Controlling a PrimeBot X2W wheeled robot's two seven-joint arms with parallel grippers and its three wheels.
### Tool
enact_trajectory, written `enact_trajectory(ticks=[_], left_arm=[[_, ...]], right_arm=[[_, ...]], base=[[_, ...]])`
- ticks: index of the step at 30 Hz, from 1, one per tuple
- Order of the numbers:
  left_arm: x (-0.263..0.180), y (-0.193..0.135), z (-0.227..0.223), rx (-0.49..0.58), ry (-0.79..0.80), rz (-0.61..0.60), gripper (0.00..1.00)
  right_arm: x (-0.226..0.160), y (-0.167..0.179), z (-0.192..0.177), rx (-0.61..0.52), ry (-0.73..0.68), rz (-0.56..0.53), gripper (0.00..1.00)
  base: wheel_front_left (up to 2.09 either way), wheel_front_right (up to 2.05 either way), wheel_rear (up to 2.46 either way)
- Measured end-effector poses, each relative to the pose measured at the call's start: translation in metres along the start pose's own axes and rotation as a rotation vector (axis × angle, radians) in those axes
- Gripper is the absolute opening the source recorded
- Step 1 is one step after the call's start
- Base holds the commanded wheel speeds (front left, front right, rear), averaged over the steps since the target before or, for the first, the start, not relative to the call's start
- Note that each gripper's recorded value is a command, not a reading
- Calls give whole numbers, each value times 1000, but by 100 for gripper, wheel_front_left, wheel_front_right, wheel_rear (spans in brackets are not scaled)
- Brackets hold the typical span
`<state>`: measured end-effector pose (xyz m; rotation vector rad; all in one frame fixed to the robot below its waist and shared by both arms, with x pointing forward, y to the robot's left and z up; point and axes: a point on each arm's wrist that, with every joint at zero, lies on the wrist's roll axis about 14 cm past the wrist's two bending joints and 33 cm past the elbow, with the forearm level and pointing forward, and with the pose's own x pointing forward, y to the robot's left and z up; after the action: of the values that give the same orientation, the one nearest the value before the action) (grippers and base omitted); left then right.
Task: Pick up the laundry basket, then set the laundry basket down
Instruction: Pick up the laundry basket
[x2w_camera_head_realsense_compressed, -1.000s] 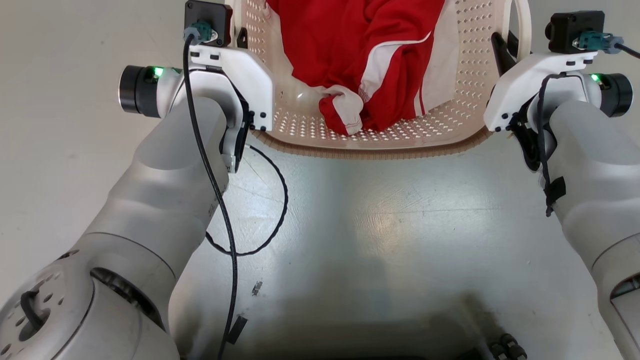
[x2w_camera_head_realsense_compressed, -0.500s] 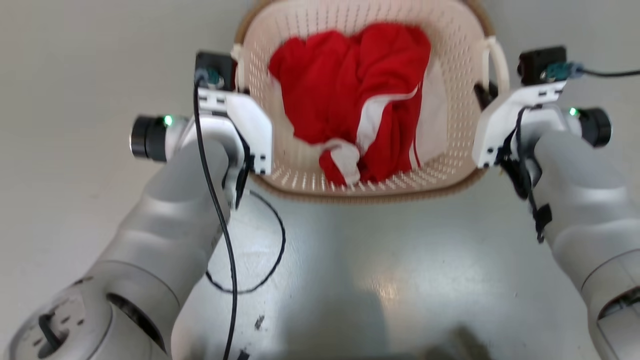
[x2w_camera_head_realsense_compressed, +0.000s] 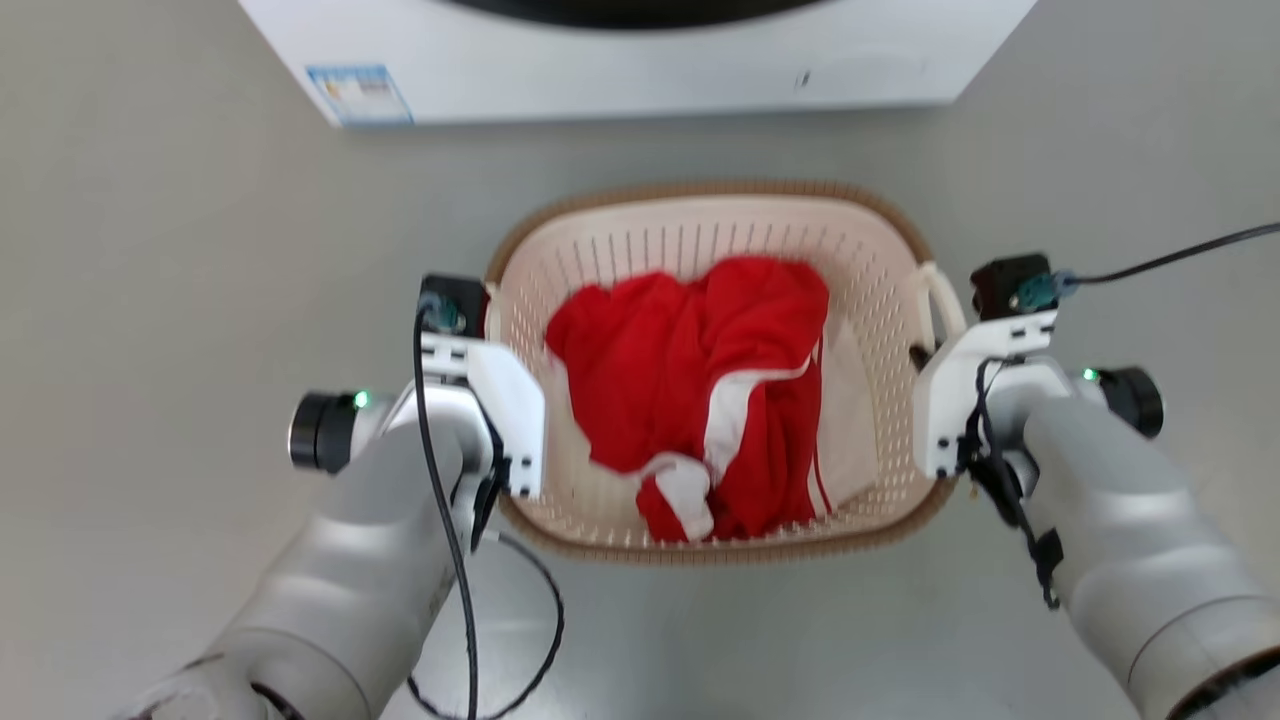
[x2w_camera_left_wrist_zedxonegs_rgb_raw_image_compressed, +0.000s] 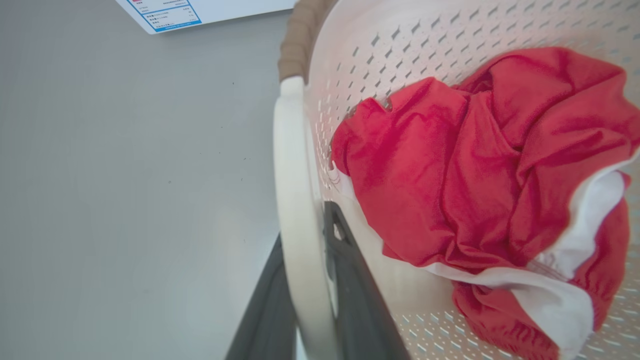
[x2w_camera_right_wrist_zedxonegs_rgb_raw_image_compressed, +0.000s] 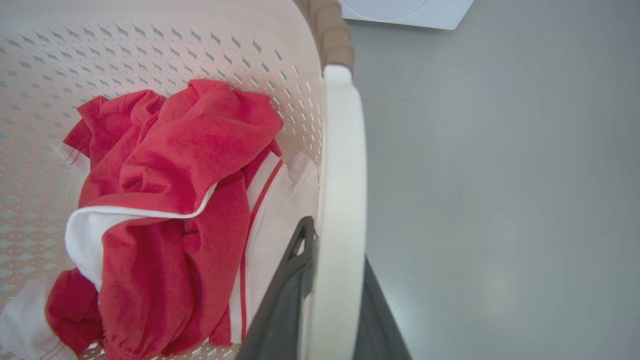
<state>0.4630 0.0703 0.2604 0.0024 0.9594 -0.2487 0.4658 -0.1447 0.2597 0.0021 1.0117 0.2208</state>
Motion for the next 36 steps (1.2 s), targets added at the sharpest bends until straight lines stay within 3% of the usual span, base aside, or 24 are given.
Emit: enact_trajectory(ticks=[18,36], left_arm=[[-81,-25,2,65,-43,-51,0],[-120,-37,-31,99,5,-53,0]], right_arm=[[-90,13,-3,18,-55,-15,0],[-131,24,-34,41,-25,-9,0]], base=[[0,0,0],[0,0,0]])
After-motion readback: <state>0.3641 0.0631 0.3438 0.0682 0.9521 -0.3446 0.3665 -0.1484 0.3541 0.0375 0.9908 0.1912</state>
